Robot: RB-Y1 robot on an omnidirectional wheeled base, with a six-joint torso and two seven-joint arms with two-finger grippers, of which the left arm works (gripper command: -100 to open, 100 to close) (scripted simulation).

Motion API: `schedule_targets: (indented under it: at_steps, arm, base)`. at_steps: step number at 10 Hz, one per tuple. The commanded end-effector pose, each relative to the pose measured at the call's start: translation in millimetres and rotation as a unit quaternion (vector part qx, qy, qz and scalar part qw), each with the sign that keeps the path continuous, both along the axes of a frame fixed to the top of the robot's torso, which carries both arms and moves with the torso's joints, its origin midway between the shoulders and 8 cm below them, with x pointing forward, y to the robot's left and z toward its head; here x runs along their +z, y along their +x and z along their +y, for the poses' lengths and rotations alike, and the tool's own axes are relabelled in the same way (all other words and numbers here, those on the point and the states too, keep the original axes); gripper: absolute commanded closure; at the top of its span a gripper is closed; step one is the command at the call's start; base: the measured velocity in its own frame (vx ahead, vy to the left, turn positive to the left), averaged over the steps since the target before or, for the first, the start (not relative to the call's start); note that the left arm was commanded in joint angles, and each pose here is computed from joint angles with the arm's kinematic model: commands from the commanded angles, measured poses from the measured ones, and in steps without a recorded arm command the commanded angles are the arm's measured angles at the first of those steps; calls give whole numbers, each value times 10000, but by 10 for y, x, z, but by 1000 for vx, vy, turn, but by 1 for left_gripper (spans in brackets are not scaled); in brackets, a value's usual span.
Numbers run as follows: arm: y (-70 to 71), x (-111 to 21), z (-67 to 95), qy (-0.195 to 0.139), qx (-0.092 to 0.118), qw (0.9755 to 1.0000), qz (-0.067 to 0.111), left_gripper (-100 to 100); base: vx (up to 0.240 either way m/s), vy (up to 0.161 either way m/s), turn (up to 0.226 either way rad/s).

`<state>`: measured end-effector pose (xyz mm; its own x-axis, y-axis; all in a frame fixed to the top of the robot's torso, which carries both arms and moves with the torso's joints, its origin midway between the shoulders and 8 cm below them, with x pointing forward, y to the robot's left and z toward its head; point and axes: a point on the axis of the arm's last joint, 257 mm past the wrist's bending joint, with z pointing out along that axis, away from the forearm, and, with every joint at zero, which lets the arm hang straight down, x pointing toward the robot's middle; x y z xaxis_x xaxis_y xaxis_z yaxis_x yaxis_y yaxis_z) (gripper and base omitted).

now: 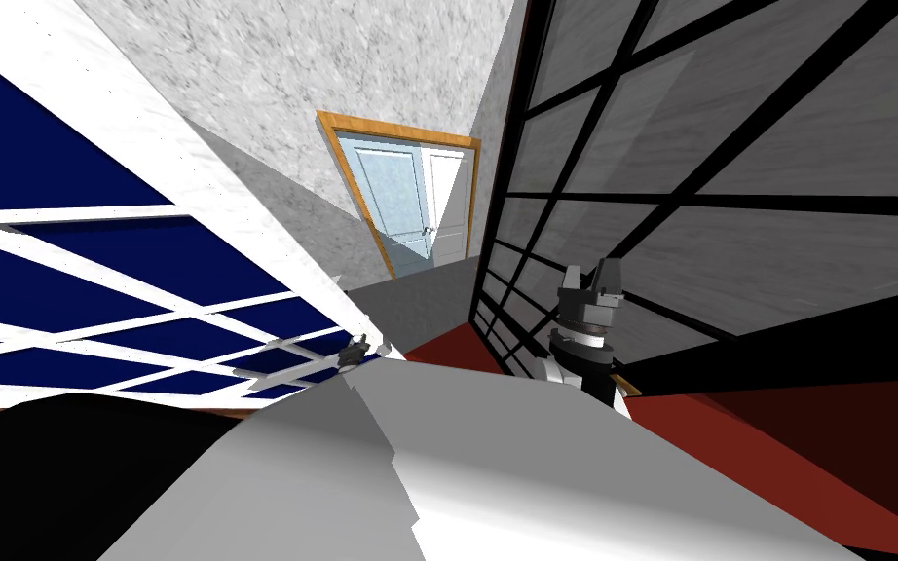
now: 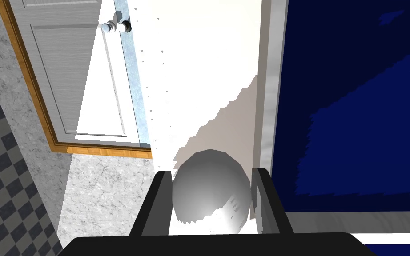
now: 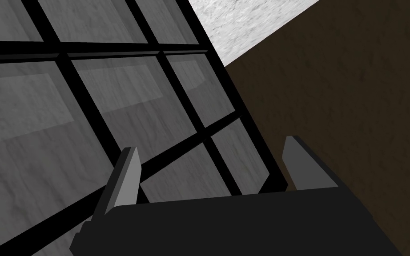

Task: Pull the door open

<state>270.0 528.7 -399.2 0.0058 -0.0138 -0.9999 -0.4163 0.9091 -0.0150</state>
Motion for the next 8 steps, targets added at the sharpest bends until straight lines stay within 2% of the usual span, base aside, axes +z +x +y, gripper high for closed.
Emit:
schedule_targets:
  at_steps: [1,3,8]
  arm:
    - [-3,14,13,9,9,10000,-16,100]
    - [20,0,-9,-219,2,9997,-107,100]
    - [80,7,-28,-823,4,9958,-412,100]
  base:
    - [0,0,0]
    - [-26,7,-21]
    - [-41,8,-20]
